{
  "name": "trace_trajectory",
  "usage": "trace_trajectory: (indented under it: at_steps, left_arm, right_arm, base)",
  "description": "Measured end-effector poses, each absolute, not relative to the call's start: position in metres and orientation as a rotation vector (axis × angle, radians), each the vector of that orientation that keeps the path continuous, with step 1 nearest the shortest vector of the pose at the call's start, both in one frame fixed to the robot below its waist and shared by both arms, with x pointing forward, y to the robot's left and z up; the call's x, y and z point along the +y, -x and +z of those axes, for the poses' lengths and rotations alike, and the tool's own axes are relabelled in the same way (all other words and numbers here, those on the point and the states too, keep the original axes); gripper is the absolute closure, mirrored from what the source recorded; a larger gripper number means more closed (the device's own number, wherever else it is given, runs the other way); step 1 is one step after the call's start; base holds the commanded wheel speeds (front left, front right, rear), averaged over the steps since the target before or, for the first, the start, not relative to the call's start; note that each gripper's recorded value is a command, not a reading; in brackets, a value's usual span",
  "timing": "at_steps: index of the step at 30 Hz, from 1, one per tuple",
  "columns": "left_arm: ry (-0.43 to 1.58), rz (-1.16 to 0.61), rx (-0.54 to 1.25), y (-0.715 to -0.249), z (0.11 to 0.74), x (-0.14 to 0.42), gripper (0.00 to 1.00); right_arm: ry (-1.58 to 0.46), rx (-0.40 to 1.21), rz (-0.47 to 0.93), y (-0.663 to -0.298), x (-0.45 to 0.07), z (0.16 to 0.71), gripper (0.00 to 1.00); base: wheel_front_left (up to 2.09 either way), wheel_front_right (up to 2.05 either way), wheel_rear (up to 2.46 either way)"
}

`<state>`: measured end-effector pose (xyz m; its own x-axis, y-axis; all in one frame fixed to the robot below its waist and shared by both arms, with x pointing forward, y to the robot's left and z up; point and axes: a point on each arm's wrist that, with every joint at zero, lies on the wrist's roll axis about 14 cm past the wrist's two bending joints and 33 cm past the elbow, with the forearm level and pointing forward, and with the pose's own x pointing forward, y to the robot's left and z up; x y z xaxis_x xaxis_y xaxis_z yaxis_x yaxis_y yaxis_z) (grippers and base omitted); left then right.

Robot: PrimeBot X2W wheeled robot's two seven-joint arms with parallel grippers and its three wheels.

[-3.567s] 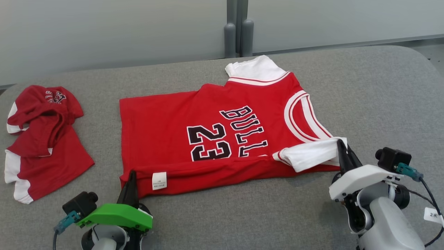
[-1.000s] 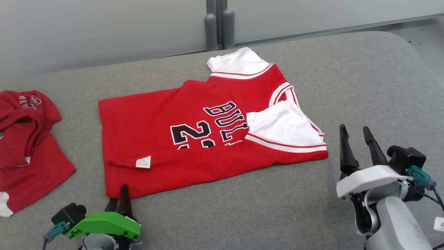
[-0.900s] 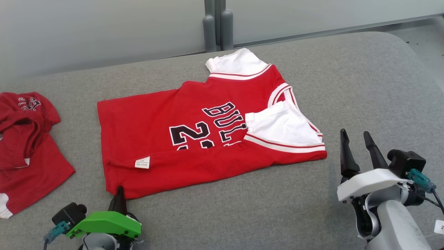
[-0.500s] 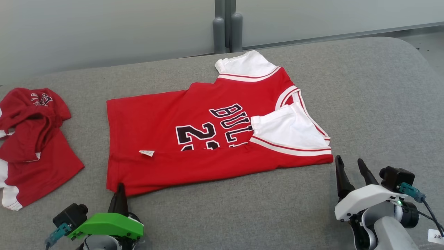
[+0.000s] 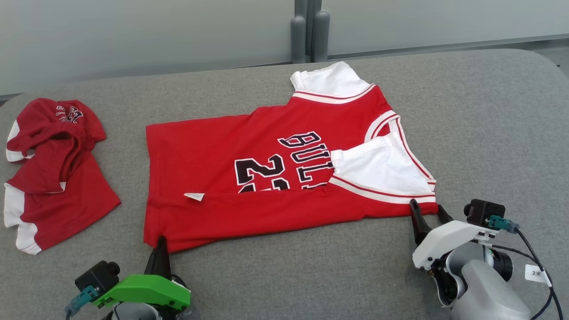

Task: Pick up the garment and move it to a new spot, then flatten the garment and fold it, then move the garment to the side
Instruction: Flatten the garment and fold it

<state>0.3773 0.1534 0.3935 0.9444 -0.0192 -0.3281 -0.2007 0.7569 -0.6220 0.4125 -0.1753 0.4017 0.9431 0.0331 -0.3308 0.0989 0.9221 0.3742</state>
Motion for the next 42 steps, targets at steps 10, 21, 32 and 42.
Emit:
trace_trajectory:
  at_steps: [10, 21, 32, 42]
  left_arm:
    - [0.707, 0.106, 0.333, -0.376, 0.391, 0.154, 1.0]
    - [0.688, 0.062, 0.28, -0.384, 0.407, 0.148, 1.0]
    - [0.684, -0.008, 0.292, -0.361, 0.413, 0.127, 1.0]
    - [0.716, 0.055, 0.393, -0.324, 0.388, 0.127, 1.0]
  right_arm:
    - [-0.366, 0.428, -0.009, -0.423, -0.165, 0.39, 0.58]
    - [-0.345, 0.306, -0.026, -0.439, -0.175, 0.42, 1.0]
    - [-0.303, 0.175, -0.092, -0.414, -0.21, 0.439, 1.0]
    - [-0.327, 0.268, -0.113, -0.362, -0.217, 0.419, 1.0]
  base:
    - [0.0, 0.0, 0.0]
    - [0.0, 0.0, 0.0]
    - [0.0, 0.0, 0.0]
    - [0.0, 0.0, 0.0]
